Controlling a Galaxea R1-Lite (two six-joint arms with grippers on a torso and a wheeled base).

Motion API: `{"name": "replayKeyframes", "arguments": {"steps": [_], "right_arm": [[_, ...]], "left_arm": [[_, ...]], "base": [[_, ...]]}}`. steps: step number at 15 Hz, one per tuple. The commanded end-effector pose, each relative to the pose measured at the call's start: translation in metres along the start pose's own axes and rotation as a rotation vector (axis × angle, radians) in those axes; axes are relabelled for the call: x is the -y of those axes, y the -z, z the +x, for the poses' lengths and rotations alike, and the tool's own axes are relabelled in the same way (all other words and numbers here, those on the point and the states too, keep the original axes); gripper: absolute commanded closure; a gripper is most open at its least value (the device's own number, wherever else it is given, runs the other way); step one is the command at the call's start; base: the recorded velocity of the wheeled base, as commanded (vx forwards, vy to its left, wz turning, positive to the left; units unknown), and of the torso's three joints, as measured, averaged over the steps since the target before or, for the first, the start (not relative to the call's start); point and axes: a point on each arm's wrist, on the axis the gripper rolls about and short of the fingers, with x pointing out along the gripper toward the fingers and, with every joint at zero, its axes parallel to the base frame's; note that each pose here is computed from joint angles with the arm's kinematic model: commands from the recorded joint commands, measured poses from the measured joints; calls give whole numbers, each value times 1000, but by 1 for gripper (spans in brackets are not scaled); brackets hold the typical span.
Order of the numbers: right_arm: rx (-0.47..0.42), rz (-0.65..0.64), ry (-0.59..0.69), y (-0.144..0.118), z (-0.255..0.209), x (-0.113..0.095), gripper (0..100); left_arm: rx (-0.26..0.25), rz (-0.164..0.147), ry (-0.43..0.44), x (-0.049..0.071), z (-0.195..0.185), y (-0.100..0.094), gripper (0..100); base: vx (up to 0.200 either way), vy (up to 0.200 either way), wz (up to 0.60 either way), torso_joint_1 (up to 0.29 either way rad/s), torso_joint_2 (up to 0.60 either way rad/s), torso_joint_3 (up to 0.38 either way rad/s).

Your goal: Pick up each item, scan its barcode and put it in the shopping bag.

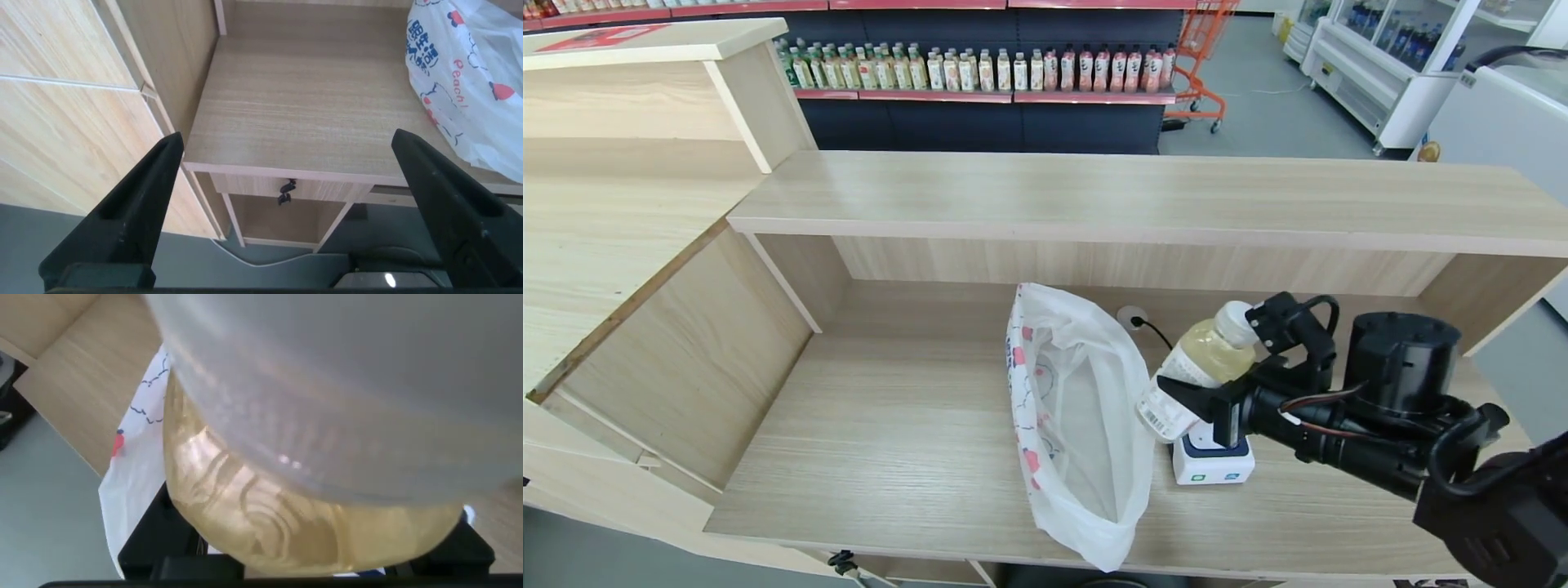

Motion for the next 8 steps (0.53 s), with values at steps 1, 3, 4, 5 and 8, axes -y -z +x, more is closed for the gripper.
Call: {"name": "replayKeyframes", "arguments": {"steps": [1, 3, 4, 5, 8], "right_arm": [[-61, 0, -24, 41, 35, 0, 100], [-7, -17, -55, 48, 54, -1, 100], [-2, -22, -66, 52, 62, -3, 100], [4, -33, -73, 54, 71, -4, 100], [32, -46, -87, 54, 93, -6, 100]], "left_arm": [[1, 0, 0, 0, 0, 0, 0], [1, 0, 0, 0, 0, 0, 0], [1, -1, 0, 0, 0, 0, 0], [1, 0, 0, 0, 0, 0, 0], [1, 0, 0, 0, 0, 0, 0]], "base": [[0, 0, 0, 0, 0, 0], [0, 0, 0, 0, 0, 0], [0, 0, 0, 0, 0, 0], [0, 0, 0, 0, 0, 0], [0, 0, 0, 0, 0, 0]]}}
